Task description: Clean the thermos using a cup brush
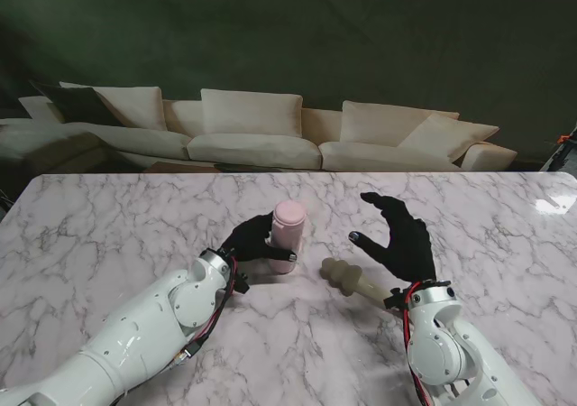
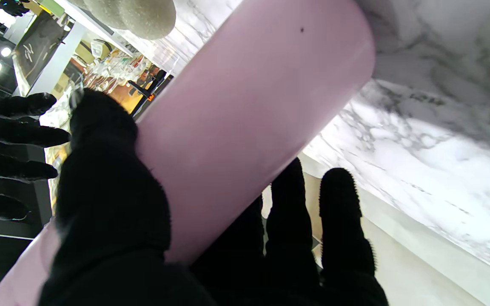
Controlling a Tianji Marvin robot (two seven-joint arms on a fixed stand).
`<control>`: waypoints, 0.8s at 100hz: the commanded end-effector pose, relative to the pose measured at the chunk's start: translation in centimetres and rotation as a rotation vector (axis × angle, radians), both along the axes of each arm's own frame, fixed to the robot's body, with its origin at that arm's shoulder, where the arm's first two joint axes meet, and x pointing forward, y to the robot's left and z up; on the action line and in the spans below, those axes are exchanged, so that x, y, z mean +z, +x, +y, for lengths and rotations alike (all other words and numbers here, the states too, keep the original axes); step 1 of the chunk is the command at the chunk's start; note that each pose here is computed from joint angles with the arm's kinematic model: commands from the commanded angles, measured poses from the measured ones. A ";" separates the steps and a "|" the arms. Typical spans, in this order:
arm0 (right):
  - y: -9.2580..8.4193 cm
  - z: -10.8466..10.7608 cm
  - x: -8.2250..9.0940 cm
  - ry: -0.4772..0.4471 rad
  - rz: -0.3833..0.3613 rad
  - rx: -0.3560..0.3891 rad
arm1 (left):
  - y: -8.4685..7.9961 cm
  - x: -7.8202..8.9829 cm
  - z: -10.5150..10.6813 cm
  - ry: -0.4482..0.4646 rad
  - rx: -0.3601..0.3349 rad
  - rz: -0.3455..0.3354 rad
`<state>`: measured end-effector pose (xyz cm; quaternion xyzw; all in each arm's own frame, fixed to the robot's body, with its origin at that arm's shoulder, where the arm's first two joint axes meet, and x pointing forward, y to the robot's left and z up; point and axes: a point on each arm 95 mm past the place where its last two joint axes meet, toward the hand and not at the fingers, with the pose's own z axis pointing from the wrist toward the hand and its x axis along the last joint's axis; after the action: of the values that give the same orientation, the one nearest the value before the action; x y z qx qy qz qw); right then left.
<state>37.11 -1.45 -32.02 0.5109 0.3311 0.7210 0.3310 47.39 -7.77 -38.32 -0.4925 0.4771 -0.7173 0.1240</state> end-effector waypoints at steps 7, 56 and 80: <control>0.0 0.0 -0.2 0.000 0.007 -0.005 | 0.0 -0.8 0.6 0.034 0.000 0.027; 0.0 0.1 -0.3 0.001 0.010 -0.004 | 0.1 -0.7 1.3 0.060 0.000 0.036; 0.0 0.1 -0.3 0.000 0.014 -0.004 | 0.1 -0.6 1.4 0.065 -0.009 0.089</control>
<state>37.15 -1.42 -32.11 0.5126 0.3318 0.7198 0.3302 47.69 -6.29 -38.66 -0.5107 0.5020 -0.6876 0.1204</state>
